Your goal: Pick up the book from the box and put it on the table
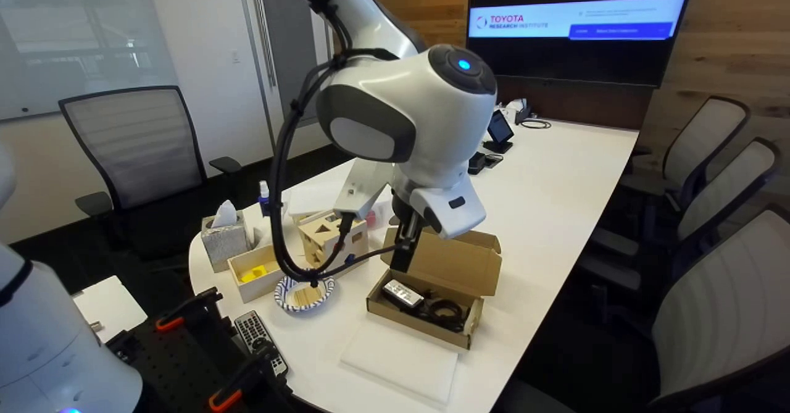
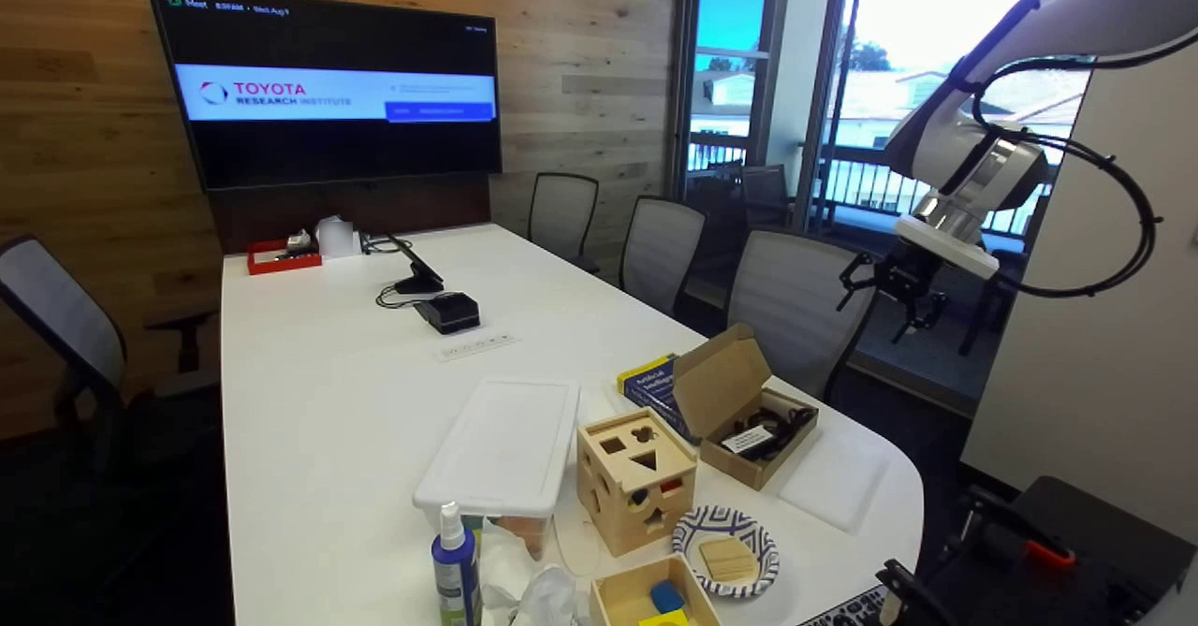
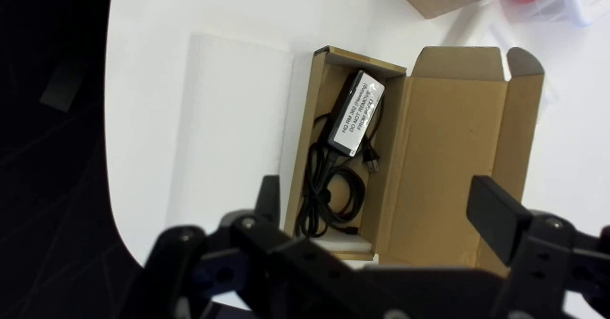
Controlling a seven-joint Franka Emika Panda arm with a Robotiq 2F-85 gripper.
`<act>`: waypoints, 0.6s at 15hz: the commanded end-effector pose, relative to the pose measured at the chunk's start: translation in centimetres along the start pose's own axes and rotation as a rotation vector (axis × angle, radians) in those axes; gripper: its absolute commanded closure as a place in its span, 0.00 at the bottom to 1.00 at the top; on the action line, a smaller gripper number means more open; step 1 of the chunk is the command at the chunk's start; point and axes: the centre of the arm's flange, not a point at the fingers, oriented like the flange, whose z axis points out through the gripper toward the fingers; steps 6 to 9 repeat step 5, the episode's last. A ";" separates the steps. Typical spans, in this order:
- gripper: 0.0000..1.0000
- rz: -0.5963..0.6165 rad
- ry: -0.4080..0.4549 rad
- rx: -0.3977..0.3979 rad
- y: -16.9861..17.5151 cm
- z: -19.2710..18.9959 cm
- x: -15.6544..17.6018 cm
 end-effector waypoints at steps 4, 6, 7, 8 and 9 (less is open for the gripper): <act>0.00 -0.007 -0.033 0.030 -1.9 -2.4 -0.8; 0.00 -0.005 -0.037 0.030 -1.8 -2.3 -0.8; 0.00 -0.005 -0.037 0.030 -1.8 -2.3 -0.8; 0.00 -0.005 -0.037 0.030 -1.8 -2.3 -0.8; 0.00 -0.005 -0.037 0.030 -1.8 -2.3 -0.8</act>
